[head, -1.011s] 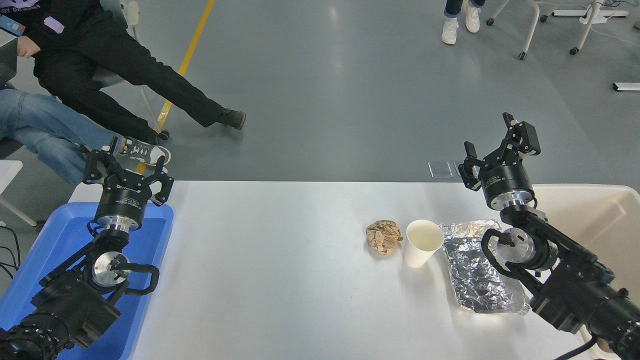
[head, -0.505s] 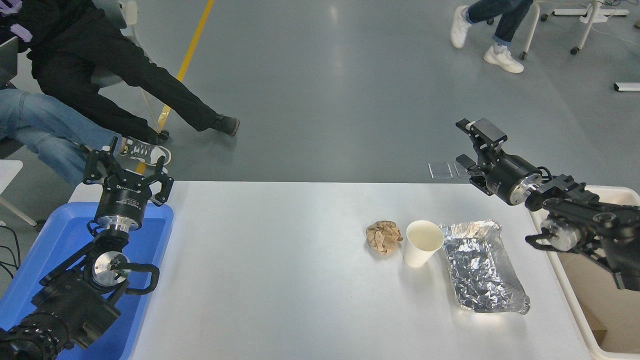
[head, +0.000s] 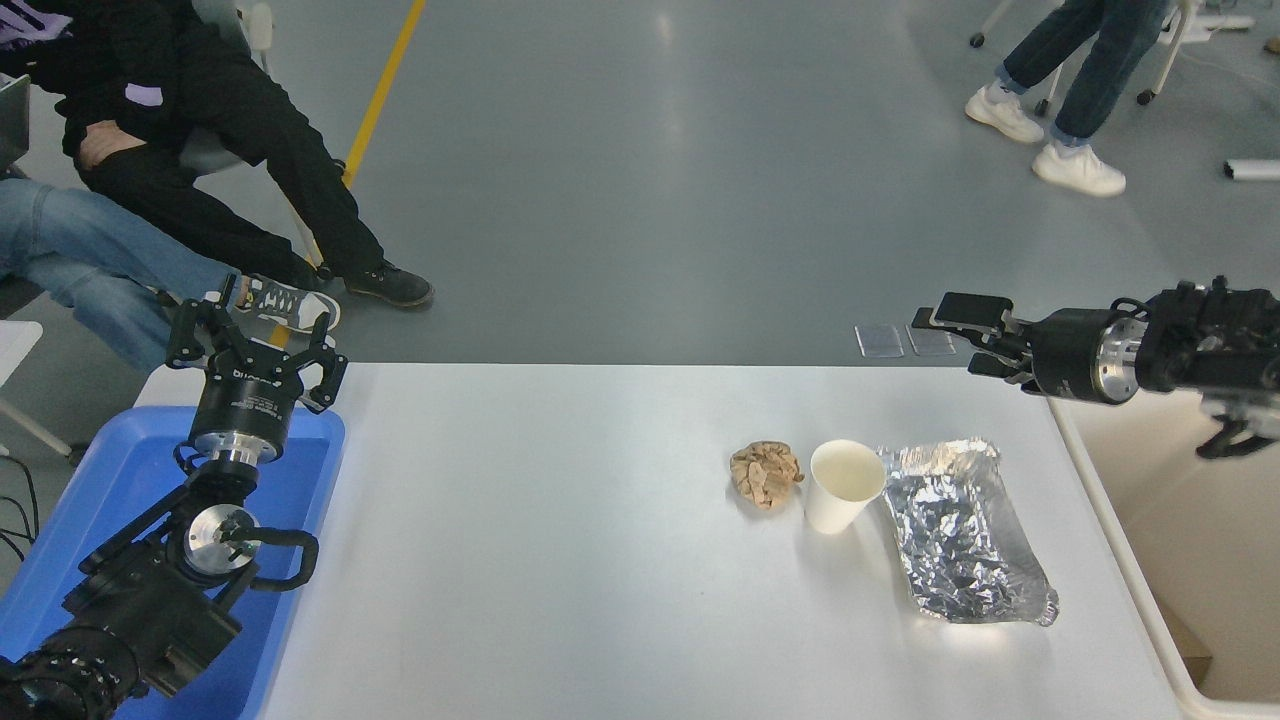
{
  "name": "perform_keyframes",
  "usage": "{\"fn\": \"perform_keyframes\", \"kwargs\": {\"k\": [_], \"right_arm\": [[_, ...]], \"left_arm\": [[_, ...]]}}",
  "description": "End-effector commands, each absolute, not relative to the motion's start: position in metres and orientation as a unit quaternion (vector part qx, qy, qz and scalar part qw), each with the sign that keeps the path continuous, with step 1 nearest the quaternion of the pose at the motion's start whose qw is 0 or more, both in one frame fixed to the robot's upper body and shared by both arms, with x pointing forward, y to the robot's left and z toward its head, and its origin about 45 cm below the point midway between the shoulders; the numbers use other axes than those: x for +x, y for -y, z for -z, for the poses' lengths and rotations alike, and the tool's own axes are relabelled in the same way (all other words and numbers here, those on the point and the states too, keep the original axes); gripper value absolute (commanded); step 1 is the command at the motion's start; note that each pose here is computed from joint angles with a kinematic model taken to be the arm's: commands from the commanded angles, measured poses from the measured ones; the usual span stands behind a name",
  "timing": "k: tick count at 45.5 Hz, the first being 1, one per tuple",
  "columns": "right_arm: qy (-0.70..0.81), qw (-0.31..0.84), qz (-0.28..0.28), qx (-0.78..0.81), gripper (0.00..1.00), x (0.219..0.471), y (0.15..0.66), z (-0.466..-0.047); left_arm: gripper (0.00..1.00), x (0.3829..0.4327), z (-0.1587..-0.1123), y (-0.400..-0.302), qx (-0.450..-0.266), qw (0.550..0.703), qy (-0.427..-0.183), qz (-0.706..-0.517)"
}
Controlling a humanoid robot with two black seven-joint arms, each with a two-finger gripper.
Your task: Pick up paper cup place in dustbin
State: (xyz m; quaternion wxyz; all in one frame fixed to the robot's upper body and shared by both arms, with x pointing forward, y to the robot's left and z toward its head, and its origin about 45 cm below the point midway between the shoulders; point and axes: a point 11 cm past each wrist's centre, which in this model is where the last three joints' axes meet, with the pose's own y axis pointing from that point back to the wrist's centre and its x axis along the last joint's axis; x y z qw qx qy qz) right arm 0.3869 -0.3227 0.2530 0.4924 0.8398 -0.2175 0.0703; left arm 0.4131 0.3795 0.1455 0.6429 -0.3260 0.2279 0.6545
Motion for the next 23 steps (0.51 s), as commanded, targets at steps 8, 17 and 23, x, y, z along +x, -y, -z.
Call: {"fn": "perform_keyframes", "kwargs": {"k": [8, 17, 23], "right_arm": [[0.065, 0.538, -0.011, 0.840, 1.00, 0.371, 0.248, -0.349], [0.051, 0.588, -0.082, 0.803, 0.99, 0.374, 0.219, -0.393], [0.046, 0.662, -0.100, 0.742, 0.99, 0.368, 0.215, -0.402]], "left_arm": [[0.99, 0.4131, -0.1455, -0.3792, -0.327, 0.643, -0.228, -0.654], [0.99, 0.4132, -0.1454, -0.3791, -0.326, 0.643, -0.228, -0.654], [0.99, 0.4131, -0.1453, -0.3791, -0.327, 0.643, -0.228, -0.654]]}}
